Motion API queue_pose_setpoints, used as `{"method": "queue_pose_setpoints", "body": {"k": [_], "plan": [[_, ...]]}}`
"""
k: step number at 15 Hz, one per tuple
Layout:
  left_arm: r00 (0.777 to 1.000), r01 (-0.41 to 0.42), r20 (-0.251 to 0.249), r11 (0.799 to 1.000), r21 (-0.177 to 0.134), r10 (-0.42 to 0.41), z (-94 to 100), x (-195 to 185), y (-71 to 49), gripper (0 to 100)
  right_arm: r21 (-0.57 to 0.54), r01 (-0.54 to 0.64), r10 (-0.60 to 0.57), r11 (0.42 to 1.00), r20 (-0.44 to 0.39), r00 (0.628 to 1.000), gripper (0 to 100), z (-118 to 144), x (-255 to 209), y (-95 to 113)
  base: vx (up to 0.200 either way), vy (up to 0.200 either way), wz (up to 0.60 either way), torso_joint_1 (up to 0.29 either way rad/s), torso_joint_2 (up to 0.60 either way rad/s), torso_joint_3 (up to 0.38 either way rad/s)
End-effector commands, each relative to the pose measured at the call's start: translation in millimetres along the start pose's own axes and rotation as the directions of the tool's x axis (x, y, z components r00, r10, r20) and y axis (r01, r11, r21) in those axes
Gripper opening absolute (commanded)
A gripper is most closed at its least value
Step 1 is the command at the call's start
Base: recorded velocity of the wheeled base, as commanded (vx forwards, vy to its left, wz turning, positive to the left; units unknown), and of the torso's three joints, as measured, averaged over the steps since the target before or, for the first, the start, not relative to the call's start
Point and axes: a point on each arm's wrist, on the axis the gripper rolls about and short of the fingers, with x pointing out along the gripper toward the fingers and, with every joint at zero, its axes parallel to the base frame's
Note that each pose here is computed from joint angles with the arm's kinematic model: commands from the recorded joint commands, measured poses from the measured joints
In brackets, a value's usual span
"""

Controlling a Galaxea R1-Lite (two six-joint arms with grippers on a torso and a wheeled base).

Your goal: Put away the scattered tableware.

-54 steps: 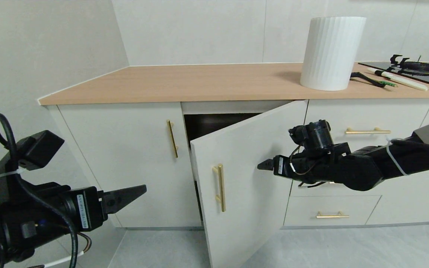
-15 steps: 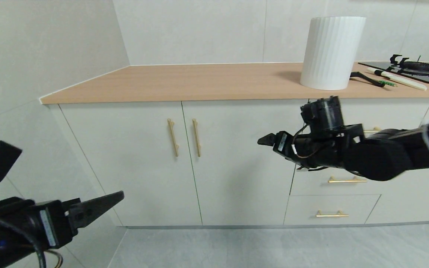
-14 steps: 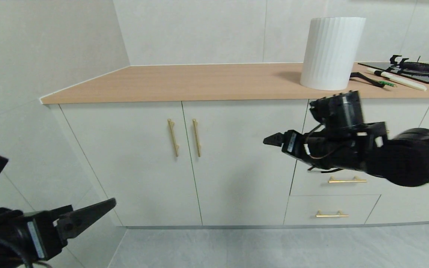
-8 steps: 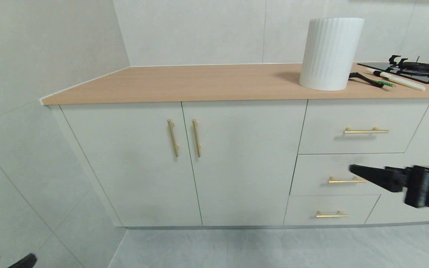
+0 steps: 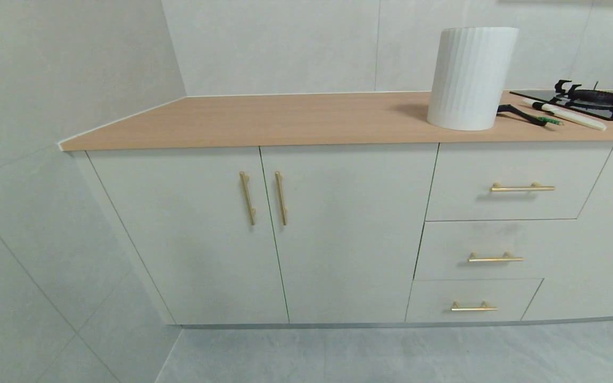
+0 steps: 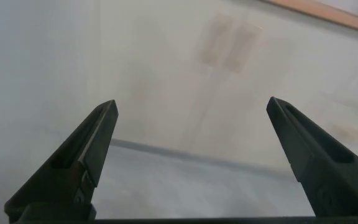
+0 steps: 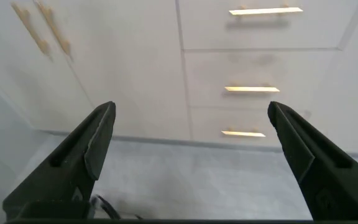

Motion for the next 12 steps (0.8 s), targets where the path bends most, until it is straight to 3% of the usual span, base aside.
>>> {"method": "queue_pose_setpoints", "body": {"k": [1, 2, 3, 4, 6, 7, 9, 10, 11, 12], "plan": [[0.998, -0.053, 0.045, 0.999, 0.007, 0.052, -1.8, -5, -1.2, 100, -0.023, 0.067, -0.065, 0.997, 0.090, 0.994, 100, -28, -28, -2, 0.000, 0.000, 0.00, 0.000, 0.00, 0.000], [0.995, -0.077, 0.059, 0.997, 0.020, 0.075, -3.3, -7, -2.5, 100, -0.026, 0.112, -0.110, 0.993, 0.075, 0.991, 100, -34, -26, -1, 0.000, 0.000, 0.00, 0.000, 0.00, 0.000], [0.991, -0.087, 0.104, 0.993, 0.076, 0.079, -11.1, -15, -2.5, 100, -0.023, 0.194, -0.192, 0.981, 0.053, 0.980, 100, -43, -22, 0, 0.000, 0.000, 0.00, 0.000, 0.00, 0.000], [0.989, -0.109, 0.115, 0.988, 0.110, 0.097, -16.1, -16, -1.8, 100, -0.022, 0.227, -0.225, 0.974, 0.053, 0.973, 100, -51, -22, 1, 0.000, 0.000, 0.00, 0.000, 0.00, 0.000], [0.980, -0.177, 0.109, 0.979, 0.102, 0.166, -21.1, -13, 0.9, 100, -0.035, 0.257, -0.255, 0.966, 0.046, 0.966, 100, -74, -19, 0, 0.000, 0.000, 0.00, 0.000, 0.00, 0.000], [0.982, -0.180, 0.080, 0.978, 0.108, 0.172, -29.5, -8, 2.7, 100, -0.056, 0.266, -0.267, 0.962, 0.001, 0.964, 100, -89, -12, -2, 0.000, 0.000, 0.00, 0.000, 0.00, 0.000], [0.982, -0.185, 0.047, 0.975, 0.123, 0.181, -49.5, 4, 7.2, 100, -0.051, 0.270, -0.265, 0.962, 0.084, 0.961, 100, -94, -4, -3, 0.000, 0.000, 0.00, 0.000, 0.00, 0.000], [0.982, -0.184, 0.059, 0.975, 0.123, 0.178, -60.2, 12, 9.5, 100, -0.056, 0.259, -0.248, 0.964, 0.158, 0.956, 100, -90, -2, -3, 0.000, 0.000, 0.00, 0.000, 0.00, 0.000], [0.982, -0.181, 0.070, 0.975, 0.129, 0.173, -67.2, 17, 11.0, 100, -0.072, 0.251, -0.237, 0.965, 0.168, 0.957, 100, -89, -3, -3, 0.000, 0.000, 0.00, 0.000, 0.00, 0.000], [0.983, -0.176, 0.087, 0.972, 0.155, 0.164, -77.7, 22, 13.3, 100, -0.078, 0.245, -0.232, 0.966, 0.154, 0.961, 100, -90, -2, -2, 0.000, 0.000, 0.00, 0.000, 0.00, 0.000]]}}
